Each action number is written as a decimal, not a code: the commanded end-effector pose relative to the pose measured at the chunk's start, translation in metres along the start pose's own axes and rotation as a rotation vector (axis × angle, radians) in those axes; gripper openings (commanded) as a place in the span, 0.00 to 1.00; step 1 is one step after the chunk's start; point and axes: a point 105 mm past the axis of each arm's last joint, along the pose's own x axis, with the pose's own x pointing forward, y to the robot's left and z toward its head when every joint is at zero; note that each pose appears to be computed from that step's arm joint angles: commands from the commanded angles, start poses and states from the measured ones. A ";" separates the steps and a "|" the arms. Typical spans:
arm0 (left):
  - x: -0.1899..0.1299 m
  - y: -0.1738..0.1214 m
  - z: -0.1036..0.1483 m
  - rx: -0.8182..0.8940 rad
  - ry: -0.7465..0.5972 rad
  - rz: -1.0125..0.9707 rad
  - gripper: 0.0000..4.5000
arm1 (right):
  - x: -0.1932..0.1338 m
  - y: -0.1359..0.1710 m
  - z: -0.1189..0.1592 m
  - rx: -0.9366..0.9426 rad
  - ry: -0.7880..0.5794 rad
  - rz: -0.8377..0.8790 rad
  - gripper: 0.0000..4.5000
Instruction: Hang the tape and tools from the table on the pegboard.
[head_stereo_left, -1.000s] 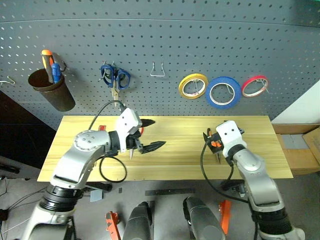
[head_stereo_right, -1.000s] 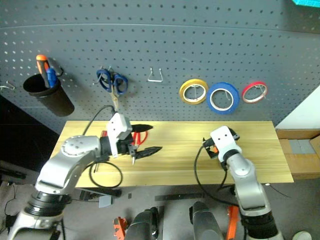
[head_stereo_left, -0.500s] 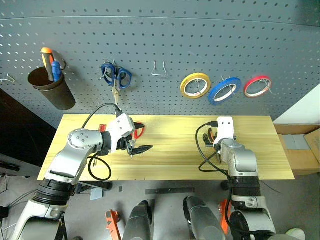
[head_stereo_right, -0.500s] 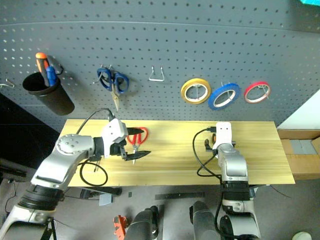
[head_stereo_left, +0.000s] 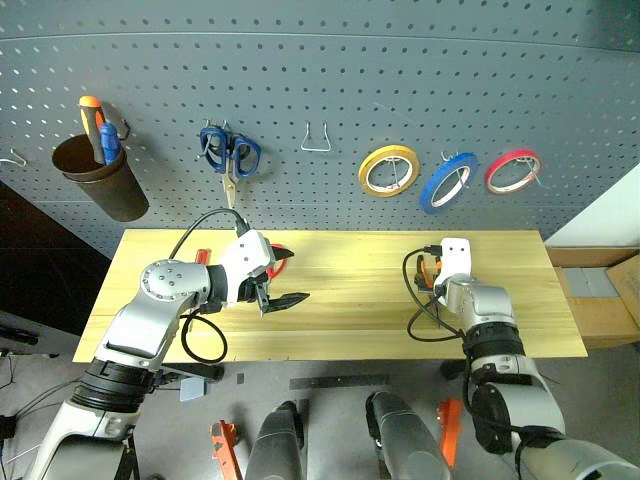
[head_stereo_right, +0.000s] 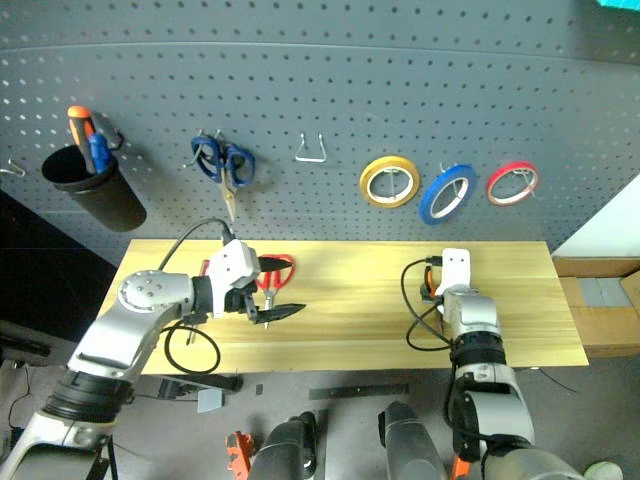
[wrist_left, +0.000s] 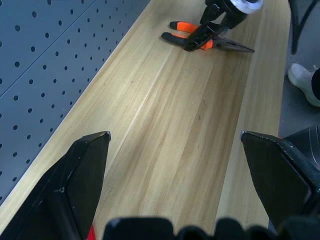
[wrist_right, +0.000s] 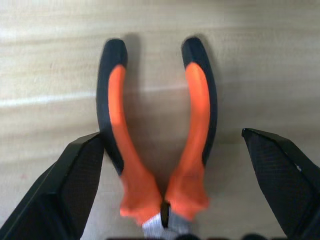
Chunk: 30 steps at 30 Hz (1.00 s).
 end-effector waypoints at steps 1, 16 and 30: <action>0.001 -0.004 0.010 0.046 -0.027 -0.011 1.00 | 0.006 -0.005 -0.017 0.033 0.085 0.008 0.99; -0.001 -0.002 0.012 -0.026 -0.084 0.035 1.00 | -0.008 0.012 0.003 0.081 -0.013 0.054 0.61; -0.033 0.009 0.015 -0.122 -0.158 0.178 1.00 | -0.173 0.098 0.041 -0.306 -0.619 0.319 0.61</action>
